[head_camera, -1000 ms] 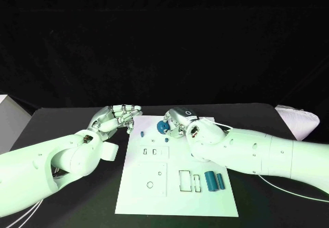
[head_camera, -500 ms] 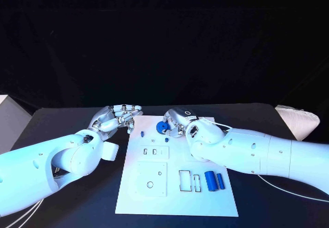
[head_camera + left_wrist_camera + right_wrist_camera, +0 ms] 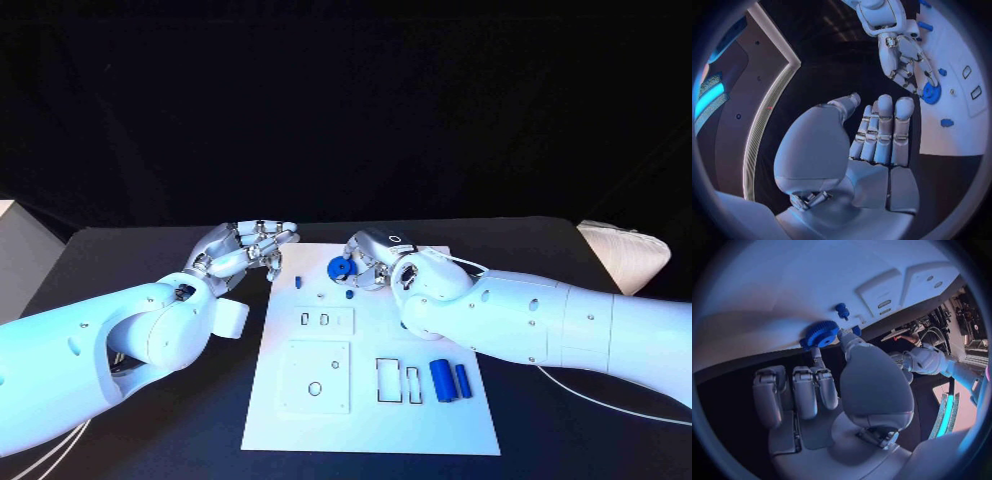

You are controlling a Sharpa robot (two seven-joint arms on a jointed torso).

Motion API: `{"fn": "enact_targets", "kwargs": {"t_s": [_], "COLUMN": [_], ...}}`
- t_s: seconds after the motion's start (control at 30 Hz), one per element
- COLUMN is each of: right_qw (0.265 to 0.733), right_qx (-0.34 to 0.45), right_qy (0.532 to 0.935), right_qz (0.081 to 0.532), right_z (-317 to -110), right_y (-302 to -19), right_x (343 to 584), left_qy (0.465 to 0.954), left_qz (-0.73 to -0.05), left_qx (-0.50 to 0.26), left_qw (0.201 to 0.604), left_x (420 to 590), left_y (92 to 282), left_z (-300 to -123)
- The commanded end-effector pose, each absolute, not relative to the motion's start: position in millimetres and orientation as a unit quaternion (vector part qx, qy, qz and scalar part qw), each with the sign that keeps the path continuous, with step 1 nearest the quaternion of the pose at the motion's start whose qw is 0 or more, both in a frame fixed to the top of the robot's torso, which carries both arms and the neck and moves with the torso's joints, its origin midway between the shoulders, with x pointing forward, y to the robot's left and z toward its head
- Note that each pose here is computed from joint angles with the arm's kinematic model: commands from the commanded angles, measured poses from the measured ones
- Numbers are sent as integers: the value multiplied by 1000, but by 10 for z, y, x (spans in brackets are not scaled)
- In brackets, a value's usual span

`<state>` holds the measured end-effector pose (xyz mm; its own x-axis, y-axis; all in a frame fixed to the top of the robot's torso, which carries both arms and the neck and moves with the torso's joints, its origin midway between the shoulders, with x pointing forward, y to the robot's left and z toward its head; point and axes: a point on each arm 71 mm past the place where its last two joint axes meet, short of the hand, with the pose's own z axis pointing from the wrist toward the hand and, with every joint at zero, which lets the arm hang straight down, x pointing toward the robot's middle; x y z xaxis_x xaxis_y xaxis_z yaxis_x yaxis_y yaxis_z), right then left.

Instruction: Assemble the parts on the task board

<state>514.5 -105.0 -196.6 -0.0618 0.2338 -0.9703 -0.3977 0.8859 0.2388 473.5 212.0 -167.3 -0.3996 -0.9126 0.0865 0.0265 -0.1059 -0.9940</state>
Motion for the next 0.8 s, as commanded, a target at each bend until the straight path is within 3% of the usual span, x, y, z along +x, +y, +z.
{"fn": "enact_targets", "kwargs": {"t_s": [0.03, 0.47, 0.8], "right_qw": [671, 657, 683], "right_qx": [-65, -57, -35], "right_qy": [700, 717, 688], "right_qz": [235, 225, 245], "right_z": [-1988, -2024, -1940], "right_y": [-1044, -1134, -1253], "right_x": [5140, 5151, 5092], "left_qy": [554, 554, 553], "left_qz": [-634, -633, -632], "left_qx": [-395, -395, -396], "left_qw": [369, 369, 371], "left_x": [4730, 4734, 4739], "left_y": [2096, 2099, 2112], "left_z": [-1658, -1659, -1662]}}
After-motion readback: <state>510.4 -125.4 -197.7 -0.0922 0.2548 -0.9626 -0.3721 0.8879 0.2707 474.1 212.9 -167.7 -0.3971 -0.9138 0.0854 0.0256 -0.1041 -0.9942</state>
